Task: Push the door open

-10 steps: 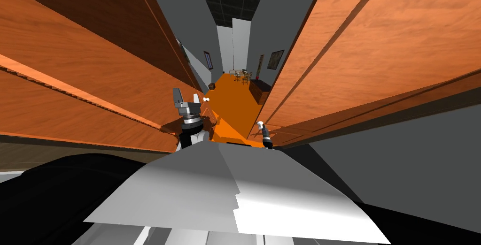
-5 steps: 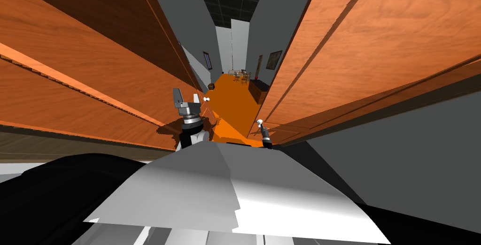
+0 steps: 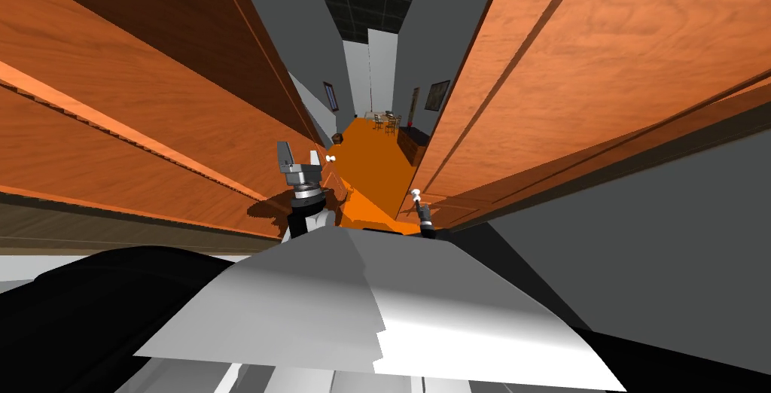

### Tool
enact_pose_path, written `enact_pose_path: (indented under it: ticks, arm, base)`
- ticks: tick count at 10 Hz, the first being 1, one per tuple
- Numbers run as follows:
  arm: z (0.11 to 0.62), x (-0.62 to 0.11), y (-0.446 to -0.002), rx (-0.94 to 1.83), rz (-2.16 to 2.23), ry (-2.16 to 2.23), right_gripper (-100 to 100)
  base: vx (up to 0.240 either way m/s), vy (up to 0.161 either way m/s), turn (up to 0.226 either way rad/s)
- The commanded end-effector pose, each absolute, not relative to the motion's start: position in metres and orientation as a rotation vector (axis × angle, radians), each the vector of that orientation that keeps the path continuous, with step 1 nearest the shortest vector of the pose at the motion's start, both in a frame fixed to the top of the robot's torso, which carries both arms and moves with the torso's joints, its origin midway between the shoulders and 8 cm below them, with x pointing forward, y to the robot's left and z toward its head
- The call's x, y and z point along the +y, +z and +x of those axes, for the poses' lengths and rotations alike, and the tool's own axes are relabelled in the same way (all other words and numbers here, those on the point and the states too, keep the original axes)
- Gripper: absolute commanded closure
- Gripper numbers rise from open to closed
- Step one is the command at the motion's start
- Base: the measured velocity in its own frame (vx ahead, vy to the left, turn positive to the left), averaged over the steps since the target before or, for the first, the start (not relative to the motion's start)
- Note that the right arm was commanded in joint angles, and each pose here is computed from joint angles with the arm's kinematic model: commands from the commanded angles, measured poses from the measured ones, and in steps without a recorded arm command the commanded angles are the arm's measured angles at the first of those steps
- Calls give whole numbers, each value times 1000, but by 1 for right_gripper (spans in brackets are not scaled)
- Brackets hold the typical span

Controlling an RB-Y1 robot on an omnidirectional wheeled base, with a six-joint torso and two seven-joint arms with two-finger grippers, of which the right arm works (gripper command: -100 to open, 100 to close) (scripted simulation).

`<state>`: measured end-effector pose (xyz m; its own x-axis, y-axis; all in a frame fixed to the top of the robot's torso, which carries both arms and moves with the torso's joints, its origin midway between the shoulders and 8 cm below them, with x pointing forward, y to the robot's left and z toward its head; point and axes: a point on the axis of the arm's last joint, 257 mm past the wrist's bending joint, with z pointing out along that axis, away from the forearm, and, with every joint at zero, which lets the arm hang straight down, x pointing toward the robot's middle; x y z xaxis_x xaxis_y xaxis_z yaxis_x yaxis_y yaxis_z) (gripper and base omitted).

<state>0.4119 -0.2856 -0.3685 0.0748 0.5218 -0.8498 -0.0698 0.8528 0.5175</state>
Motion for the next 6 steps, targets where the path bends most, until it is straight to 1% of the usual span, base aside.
enact_pose_path:
  ticks: [1, 2, 6]
  arm:
    - [411, -283, -371, 1455, 340, 410, -100]
    - [409, -281, -373, 1468, 312, 381, -100]
    - [407, -277, -377, 1497, 222, 286, -100]
  base:
    - [-44, 10, -25]
    - [-68, 16, -58]
    - [-39, 9, -18]
